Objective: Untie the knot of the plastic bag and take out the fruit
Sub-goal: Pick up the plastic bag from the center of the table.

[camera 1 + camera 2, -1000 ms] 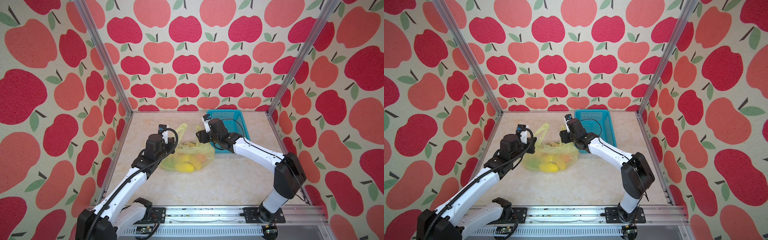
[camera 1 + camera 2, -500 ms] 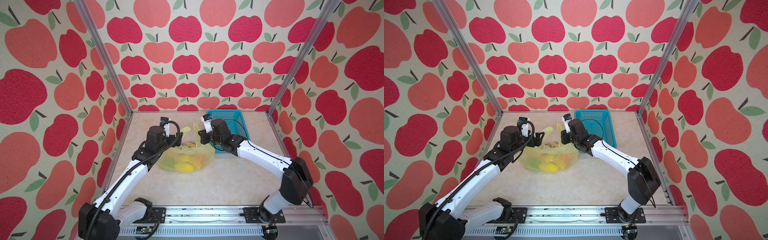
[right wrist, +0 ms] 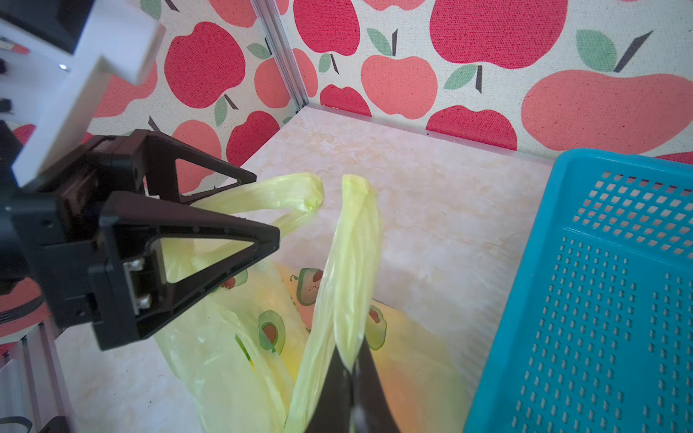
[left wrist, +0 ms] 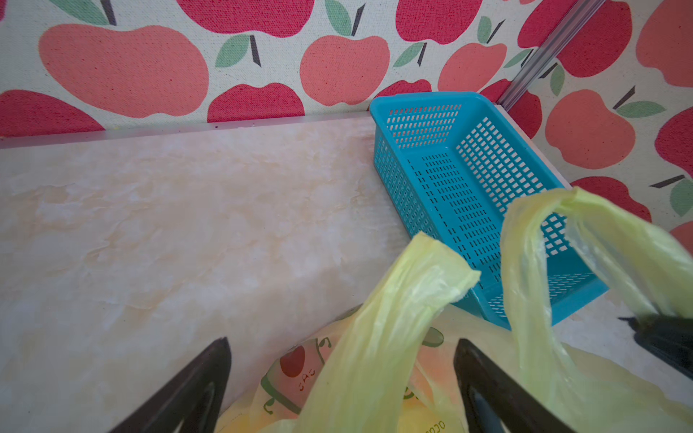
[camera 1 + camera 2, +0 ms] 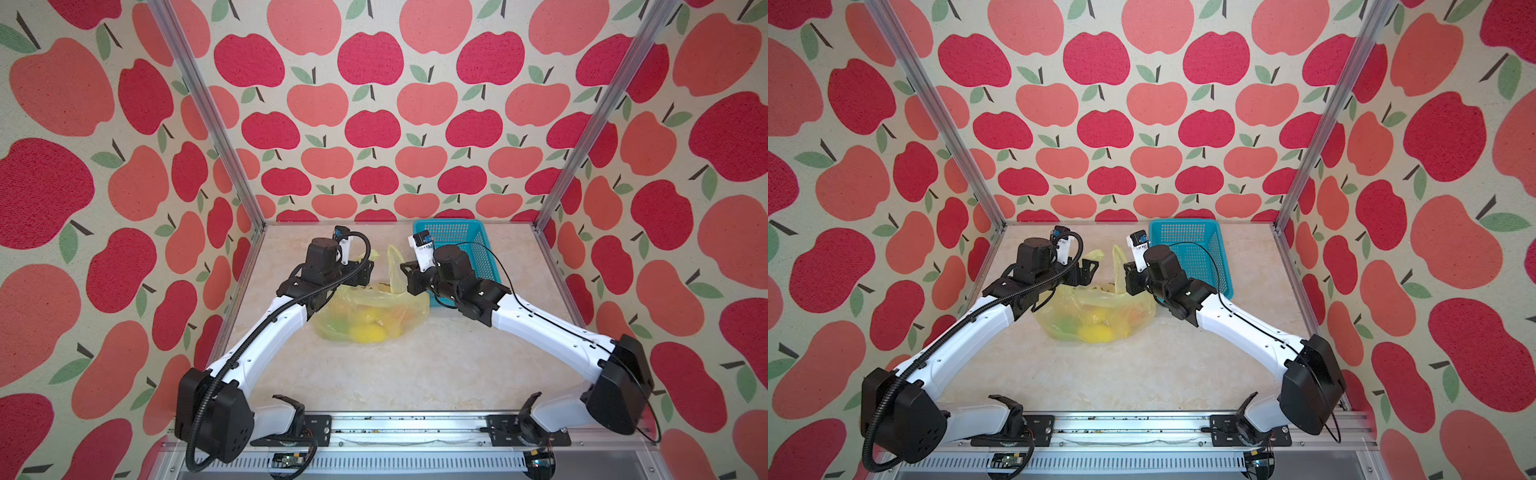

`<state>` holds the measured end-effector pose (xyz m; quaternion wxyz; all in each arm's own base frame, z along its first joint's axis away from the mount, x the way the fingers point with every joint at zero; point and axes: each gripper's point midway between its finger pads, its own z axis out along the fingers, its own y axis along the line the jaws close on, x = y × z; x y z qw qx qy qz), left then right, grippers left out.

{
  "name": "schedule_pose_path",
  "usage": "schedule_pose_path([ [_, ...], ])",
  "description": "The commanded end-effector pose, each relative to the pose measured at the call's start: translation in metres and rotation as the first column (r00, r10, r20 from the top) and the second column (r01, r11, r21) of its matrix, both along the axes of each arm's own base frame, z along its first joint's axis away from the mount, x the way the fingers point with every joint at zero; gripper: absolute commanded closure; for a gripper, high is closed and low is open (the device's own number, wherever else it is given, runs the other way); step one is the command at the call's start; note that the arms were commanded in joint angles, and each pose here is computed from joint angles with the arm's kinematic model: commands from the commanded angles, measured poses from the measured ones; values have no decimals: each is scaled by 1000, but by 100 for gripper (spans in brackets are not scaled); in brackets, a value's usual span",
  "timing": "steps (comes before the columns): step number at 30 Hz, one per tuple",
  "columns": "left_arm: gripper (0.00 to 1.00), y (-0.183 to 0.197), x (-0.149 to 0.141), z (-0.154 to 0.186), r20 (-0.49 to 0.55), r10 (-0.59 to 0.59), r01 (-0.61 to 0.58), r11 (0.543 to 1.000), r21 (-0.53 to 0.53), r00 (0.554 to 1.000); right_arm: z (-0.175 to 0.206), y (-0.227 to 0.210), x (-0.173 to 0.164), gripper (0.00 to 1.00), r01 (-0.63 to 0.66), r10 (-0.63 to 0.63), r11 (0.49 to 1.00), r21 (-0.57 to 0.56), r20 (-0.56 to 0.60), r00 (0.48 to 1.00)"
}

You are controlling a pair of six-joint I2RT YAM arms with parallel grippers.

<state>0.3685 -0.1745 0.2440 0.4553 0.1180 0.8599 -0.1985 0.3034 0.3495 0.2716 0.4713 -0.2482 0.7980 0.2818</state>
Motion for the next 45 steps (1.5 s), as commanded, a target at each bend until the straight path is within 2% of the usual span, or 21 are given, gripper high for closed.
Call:
schedule_pose_path([
  [1,1,-9,-11,12,21,-61,61,998,-24,998,10,-5,1,100,15,-15,1000,8,44,999],
  [6,1,-16,-19,8,0,-110,110,993,-41,994,11,-6,3,100,21,-22,1000,10,45,999],
  [10,0,-12,-11,-4,-32,-83,82,996,-22,996,13,-7,1,100,18,-19,1000,21,46,999],
  [11,4,-10,-8,-8,-42,-74,74,997,-17,996,13,-7,1,100,17,-18,1000,21,47,999],
  [12,13,-8,-5,-12,-54,-62,62,998,-12,997,13,-7,1,100,17,-18,1000,22,48,999],
  [13,29,-5,0,-14,-63,-50,49,999,-10,997,13,-9,1,100,22,-24,1000,22,50,998],
  [14,48,-3,4,-15,-68,-37,36,999,-10,997,13,-9,1,100,25,-26,999,21,53,998],
  [15,73,0,9,-15,-68,-24,23,1000,-15,997,13,-11,2,100,31,-32,999,23,55,998],
  [16,92,3,15,-13,-62,-11,10,1000,-21,998,13,-11,3,100,35,-36,999,26,59,998],
  [17,100,10,23,-10,-54,21,-22,999,-23,998,14,-13,4,100,43,-45,999,30,64,997],
  [21,100,32,54,19,-26,106,-107,993,-53,994,31,-17,18,100,71,-79,994,81,100,992],
  [29,100,86,97,124,137,275,-249,952,-181,952,87,-32,76,100,153,-187,971,183,188,964],
  [32,100,100,105,156,172,300,-256,937,-240,938,107,-31,97,100,163,-213,963,216,234,948],
  [36,100,105,107,185,212,271,-197,928,-316,939,126,-27,120,100,112,-180,955,276,236,955],
  [40,100,107,103,189,265,264,-169,928,-332,928,139,-35,132,100,91,-209,934,347,322,923],
  [42,100,100,97,176,280,232,-132,933,-336,932,132,-34,129,100,61,-199,930,362,358,912],
  [45,100,93,85,140,265,222,-124,931,-343,938,103,-30,119,100,13,-165,917,400,347,923],
])
